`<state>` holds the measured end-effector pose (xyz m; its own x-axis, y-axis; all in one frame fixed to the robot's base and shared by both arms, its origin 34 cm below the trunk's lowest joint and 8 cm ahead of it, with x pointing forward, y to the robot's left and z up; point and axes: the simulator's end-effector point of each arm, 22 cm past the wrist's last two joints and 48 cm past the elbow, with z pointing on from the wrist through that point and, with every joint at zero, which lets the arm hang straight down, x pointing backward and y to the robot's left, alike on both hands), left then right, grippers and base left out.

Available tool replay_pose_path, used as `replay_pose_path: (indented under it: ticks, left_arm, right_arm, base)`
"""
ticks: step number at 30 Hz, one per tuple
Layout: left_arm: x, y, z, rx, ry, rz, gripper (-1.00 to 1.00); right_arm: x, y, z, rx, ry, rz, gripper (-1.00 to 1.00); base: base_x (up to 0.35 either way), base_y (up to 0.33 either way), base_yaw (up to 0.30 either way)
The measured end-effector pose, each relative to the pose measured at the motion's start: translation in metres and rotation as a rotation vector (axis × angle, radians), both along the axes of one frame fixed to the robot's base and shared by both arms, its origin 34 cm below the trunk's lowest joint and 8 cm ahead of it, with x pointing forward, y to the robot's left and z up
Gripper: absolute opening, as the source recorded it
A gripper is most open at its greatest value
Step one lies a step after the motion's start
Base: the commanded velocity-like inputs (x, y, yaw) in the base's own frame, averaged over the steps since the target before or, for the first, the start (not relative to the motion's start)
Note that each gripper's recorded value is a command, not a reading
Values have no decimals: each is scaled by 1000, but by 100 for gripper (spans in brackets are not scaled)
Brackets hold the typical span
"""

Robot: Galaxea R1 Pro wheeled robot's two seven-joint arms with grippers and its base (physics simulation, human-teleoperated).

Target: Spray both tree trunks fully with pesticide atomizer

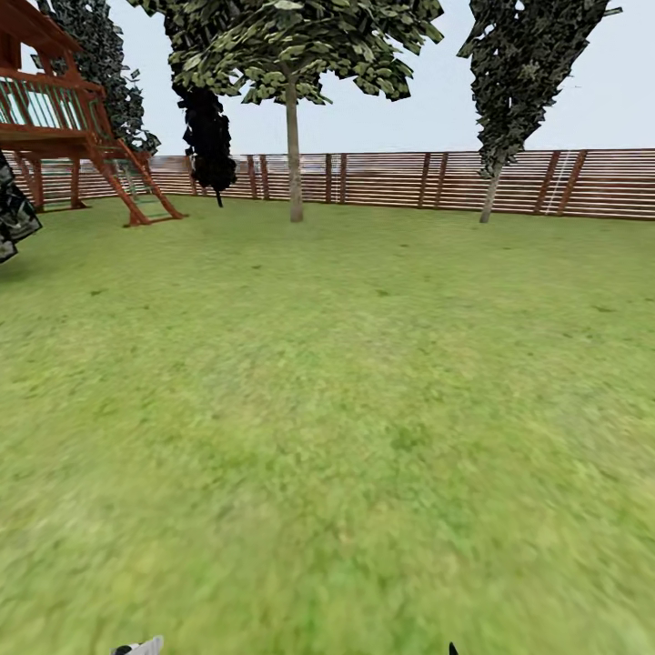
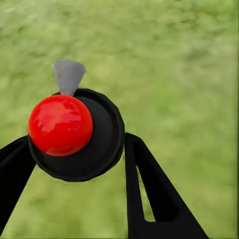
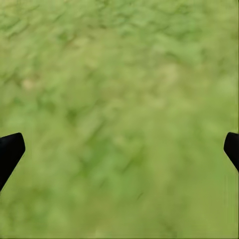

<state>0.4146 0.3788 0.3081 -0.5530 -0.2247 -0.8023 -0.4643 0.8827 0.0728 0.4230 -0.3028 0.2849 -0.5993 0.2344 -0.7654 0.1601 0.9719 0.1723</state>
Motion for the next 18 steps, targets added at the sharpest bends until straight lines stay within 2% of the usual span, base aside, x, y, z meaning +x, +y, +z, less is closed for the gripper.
replay_pose_path:
  ticks: [18]
  left_arm:
    - [1,0,1,0,-2,0,-100]
  right_arm:
    - [0,0,0,0,0,0,100]
  base:
    - [339,0,0]
